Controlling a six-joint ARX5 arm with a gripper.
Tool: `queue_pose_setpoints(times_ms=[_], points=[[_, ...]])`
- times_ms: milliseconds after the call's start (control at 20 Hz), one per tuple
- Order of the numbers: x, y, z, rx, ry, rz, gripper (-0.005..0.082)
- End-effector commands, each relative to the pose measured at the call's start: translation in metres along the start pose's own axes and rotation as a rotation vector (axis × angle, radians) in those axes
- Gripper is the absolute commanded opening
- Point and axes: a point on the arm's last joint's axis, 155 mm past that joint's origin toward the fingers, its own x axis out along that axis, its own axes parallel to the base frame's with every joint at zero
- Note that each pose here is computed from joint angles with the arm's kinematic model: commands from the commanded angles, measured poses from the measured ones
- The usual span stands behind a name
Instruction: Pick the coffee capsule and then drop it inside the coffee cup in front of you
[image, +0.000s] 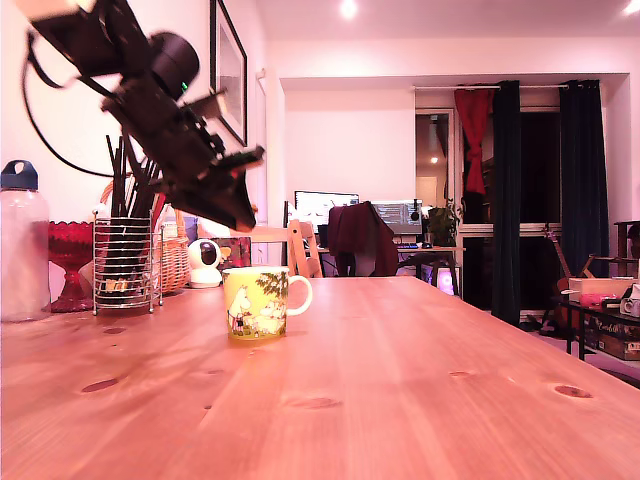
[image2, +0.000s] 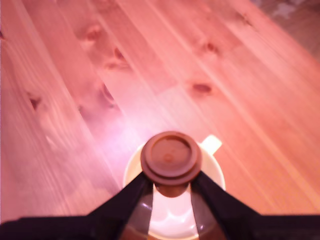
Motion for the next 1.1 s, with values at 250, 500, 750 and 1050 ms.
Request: queue_pose_setpoints(times_ms=[250,500,750,1050], points=[[0.023,0.005,-0.017,-0.018,0.099,-0.016,0.0115],[0.028,0.004,-0.03,-0.026,0.139,-0.028,0.0115],[0.027,0.003,-0.04,-0.029,0.179,-0.032,0.0115],[0.026,0.003,-0.04,-0.027,0.18,-0.031,0.0115]])
